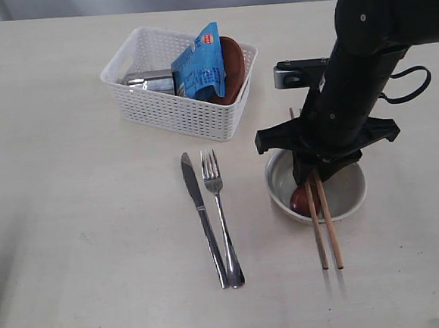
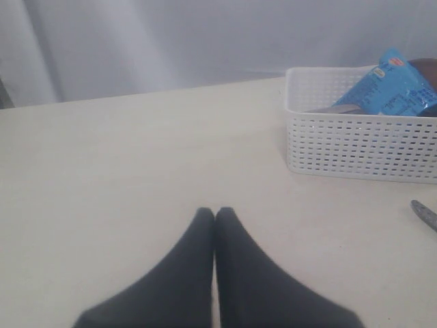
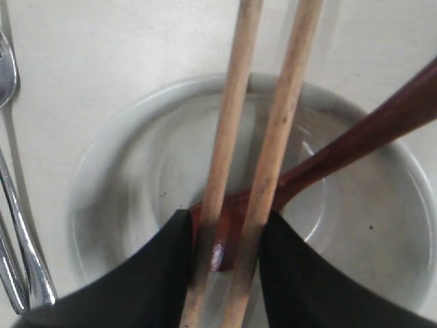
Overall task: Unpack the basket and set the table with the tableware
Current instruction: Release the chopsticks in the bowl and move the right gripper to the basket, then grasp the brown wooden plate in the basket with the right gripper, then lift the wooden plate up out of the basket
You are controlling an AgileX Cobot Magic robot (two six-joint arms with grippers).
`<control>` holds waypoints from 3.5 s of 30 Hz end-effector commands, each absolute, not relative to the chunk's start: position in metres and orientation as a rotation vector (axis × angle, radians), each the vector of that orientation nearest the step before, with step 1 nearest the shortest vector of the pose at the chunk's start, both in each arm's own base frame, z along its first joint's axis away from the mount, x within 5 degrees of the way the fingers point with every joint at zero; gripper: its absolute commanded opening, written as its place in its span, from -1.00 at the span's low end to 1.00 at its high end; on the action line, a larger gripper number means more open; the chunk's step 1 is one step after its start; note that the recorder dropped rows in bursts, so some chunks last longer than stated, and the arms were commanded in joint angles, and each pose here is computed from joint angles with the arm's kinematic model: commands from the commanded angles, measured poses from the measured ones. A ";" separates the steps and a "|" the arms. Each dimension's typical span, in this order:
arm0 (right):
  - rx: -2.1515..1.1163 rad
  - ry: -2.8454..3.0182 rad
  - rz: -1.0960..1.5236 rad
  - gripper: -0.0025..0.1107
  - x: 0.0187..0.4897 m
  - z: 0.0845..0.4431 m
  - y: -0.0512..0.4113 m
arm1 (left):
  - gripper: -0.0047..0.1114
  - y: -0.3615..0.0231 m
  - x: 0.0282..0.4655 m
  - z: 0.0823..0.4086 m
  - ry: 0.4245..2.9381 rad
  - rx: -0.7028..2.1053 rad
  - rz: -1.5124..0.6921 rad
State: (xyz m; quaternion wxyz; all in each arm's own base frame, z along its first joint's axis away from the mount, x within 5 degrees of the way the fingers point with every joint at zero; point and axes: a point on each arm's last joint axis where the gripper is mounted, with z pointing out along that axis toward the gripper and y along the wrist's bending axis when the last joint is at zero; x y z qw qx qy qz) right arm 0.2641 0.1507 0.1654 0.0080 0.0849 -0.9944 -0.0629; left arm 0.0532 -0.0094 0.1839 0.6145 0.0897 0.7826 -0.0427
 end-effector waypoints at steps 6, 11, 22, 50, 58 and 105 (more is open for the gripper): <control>0.283 -3.110 -0.180 -0.40 0.266 0.166 0.150 | -0.92 -0.009 0.053 0.184 1.799 0.207 -0.093; 0.282 -3.102 -0.168 -0.40 0.265 0.166 0.149 | -0.92 -0.009 0.053 0.184 1.799 0.207 -0.093; 0.314 -3.096 -0.123 -0.40 0.265 0.165 0.147 | -0.92 -0.009 0.053 0.184 1.799 0.207 -0.093; 0.385 -3.187 -0.181 -0.40 0.300 0.254 0.164 | -0.92 -0.009 0.053 0.184 1.799 0.207 -0.093; 0.368 -3.451 -0.440 -0.36 0.331 0.294 0.182 | -0.92 -0.009 0.053 0.184 1.799 0.207 -0.093; 0.430 -3.288 -0.496 -0.96 0.419 0.220 0.219 | -0.92 -0.009 0.053 0.184 1.799 0.207 -0.093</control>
